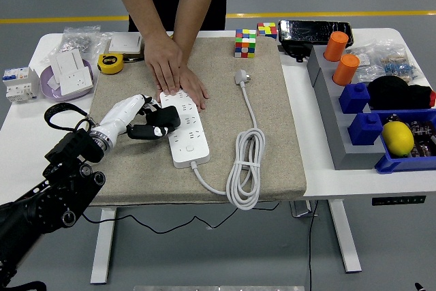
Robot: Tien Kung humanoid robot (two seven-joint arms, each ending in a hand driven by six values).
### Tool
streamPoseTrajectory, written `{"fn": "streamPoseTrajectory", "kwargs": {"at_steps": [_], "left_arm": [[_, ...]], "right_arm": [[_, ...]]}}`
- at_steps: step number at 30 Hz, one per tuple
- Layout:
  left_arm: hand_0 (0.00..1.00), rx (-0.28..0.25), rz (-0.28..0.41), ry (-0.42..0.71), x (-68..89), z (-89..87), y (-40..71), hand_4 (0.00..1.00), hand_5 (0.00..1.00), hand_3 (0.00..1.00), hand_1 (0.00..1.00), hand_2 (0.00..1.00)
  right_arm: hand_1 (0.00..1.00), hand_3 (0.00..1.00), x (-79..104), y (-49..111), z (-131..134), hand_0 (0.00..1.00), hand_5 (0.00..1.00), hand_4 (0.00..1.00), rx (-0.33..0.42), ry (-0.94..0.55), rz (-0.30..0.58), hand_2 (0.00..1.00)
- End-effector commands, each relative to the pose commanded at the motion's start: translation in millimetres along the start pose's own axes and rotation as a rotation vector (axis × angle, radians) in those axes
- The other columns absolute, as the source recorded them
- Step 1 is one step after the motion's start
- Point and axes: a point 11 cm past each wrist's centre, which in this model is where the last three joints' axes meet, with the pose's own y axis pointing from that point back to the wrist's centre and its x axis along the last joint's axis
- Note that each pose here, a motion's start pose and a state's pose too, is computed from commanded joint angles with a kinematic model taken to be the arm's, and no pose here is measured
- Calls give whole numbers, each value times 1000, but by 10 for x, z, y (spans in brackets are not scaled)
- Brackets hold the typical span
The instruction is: Pick up the plug,place it near the board,insert it into the board,press the button
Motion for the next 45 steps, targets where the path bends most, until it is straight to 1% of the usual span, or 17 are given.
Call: {"fn": "streamPoseTrajectory", "kwargs": {"at_steps": [3, 4, 9, 10, 19, 22, 31, 35, 40, 45], "left_arm": [[498, 2, -2, 3, -12, -8, 5, 575, 462, 375, 479, 368], [486, 3, -3, 3, -15, -11, 7, 485, 429, 312, 452, 356], [486, 11, 3, 6, -22, -44, 30, 485, 429, 312, 452, 356], [485, 14, 4, 9, -25, -54, 38, 469, 401, 273, 446, 352], [486, 20, 12, 16, -20, -102, 81, 468, 394, 267, 443, 351], [492, 12, 22, 25, -2, -97, 91, 460, 379, 264, 445, 352], [494, -22, 63, 55, 92, -27, 112, 459, 378, 258, 447, 353], [495, -34, 85, 61, 163, -17, 146, 460, 377, 257, 447, 351], [502, -19, 98, 45, 251, -115, 180, 463, 378, 258, 448, 352], [502, 23, 97, 22, 271, -287, 209, 463, 378, 258, 448, 352]], "right_arm": [[794, 817, 0, 0, 5, 860, 998, 998, -2, 0, 0, 775], [794, 817, 0, 0, 7, 861, 998, 998, -3, 0, 0, 774], [794, 817, -3, 1, 17, 861, 998, 998, -5, 3, -1, 774], [793, 817, -3, 1, 21, 861, 998, 998, -5, 3, -1, 774], [792, 817, 4, 2, 34, 861, 998, 998, -8, 3, 0, 774], [793, 817, 7, 3, 41, 861, 998, 998, -10, 3, 1, 774], [792, 817, 9, 5, 66, 860, 998, 998, -15, 5, 1, 773], [791, 816, 4, 5, 69, 860, 998, 998, -15, 4, 0, 773], [791, 816, 9, 4, 65, 861, 998, 998, -18, 9, 4, 773], [791, 816, 4, 3, 53, 861, 998, 998, -15, 9, 3, 773]]}}
